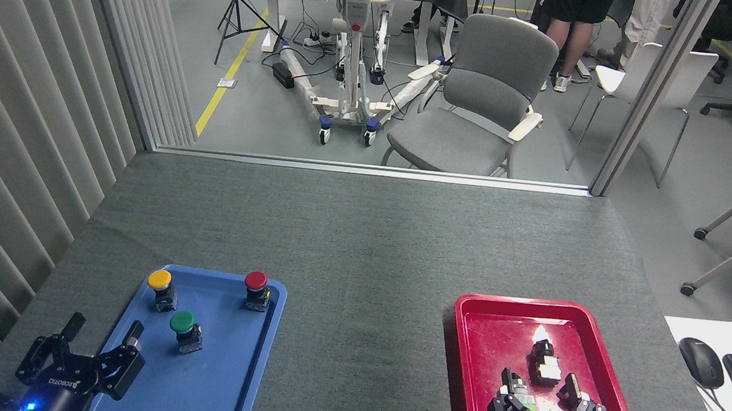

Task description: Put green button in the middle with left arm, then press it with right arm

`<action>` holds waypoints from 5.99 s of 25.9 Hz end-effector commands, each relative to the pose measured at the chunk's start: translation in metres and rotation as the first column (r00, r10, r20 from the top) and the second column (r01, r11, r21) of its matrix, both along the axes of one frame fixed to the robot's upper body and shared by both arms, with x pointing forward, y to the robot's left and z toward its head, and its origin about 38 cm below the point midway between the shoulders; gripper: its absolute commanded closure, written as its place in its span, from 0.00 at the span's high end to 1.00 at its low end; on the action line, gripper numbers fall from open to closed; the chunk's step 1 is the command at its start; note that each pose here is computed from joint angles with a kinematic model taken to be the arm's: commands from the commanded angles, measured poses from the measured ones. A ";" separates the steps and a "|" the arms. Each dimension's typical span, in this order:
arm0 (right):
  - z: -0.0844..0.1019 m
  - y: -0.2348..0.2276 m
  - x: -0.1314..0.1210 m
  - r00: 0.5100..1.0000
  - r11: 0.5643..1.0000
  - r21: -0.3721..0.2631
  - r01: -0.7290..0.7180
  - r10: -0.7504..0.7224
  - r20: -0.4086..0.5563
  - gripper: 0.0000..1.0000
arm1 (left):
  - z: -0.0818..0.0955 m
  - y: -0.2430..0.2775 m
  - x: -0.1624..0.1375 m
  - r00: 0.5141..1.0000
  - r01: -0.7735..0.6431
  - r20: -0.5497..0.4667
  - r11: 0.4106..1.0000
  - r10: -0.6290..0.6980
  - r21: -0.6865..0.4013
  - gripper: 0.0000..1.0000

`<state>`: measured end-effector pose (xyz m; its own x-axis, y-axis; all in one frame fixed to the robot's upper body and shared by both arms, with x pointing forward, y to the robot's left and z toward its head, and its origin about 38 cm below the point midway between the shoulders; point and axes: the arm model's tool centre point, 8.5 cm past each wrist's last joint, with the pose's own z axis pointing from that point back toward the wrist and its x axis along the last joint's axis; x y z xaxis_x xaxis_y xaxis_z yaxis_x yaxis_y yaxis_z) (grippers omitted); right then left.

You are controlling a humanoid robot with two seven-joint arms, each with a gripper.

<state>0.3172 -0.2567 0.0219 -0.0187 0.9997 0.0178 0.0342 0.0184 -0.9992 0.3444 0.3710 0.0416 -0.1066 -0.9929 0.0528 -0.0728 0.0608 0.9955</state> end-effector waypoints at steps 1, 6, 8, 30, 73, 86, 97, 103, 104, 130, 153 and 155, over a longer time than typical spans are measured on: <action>0.001 0.001 0.001 1.000 1.000 0.005 0.000 0.000 -0.002 1.00 | -0.004 0.001 -0.006 1.000 -0.008 -0.008 1.000 0.008 -0.001 1.00; -0.001 0.005 0.001 1.000 1.000 0.015 0.002 -0.002 -0.008 1.00 | 0.010 0.018 -0.014 1.000 -0.026 -0.001 1.000 0.026 0.001 1.00; -0.001 0.006 0.001 1.000 1.000 0.018 0.003 -0.002 -0.008 1.00 | 0.011 0.017 -0.015 1.000 -0.008 0.005 1.000 0.008 -0.003 1.00; 0.004 0.010 0.007 1.000 1.000 0.018 -0.008 0.008 0.008 1.00 | 0.005 0.028 -0.019 0.997 -0.071 -0.004 0.997 0.071 -0.033 0.99; 0.003 0.023 0.005 0.999 0.999 -0.016 0.029 -0.028 0.018 1.00 | -0.024 -0.046 -0.003 0.996 0.007 -0.086 1.000 -0.007 -0.004 0.99; 0.003 0.015 0.005 0.999 0.998 -0.043 0.047 -0.046 0.017 1.00 | -0.065 -0.113 0.022 0.981 0.009 -0.192 1.000 -0.006 0.013 0.99; 0.000 0.015 -0.003 0.999 0.998 -0.052 0.044 -0.043 0.032 1.00 | -0.083 -0.095 0.046 0.963 -0.078 -0.253 0.996 0.088 0.047 0.99; -0.002 0.016 -0.005 0.999 0.998 -0.048 0.044 -0.042 0.034 1.00 | -0.077 -0.086 0.054 0.962 -0.149 -0.221 0.986 0.162 0.075 0.99; -0.003 0.017 -0.007 0.999 0.998 -0.048 0.042 -0.041 0.029 1.00 | -0.079 -0.086 0.055 0.959 -0.153 -0.230 0.985 0.167 0.077 0.99; -0.005 0.026 -0.011 0.999 0.999 -0.044 0.019 -0.017 0.041 1.00 | -0.034 -0.246 0.073 0.915 0.395 -0.090 0.918 -0.392 0.014 0.00; -0.008 0.034 -0.012 1.000 1.000 -0.028 0.002 -0.002 0.030 0.80 | -0.080 -0.316 0.061 0.886 0.406 -0.254 0.914 -0.389 0.016 1.00; -0.009 0.038 -0.012 1.000 1.000 -0.019 0.001 0.000 0.027 0.71 | -0.076 -0.317 0.061 0.888 0.407 -0.240 0.913 -0.392 0.014 1.00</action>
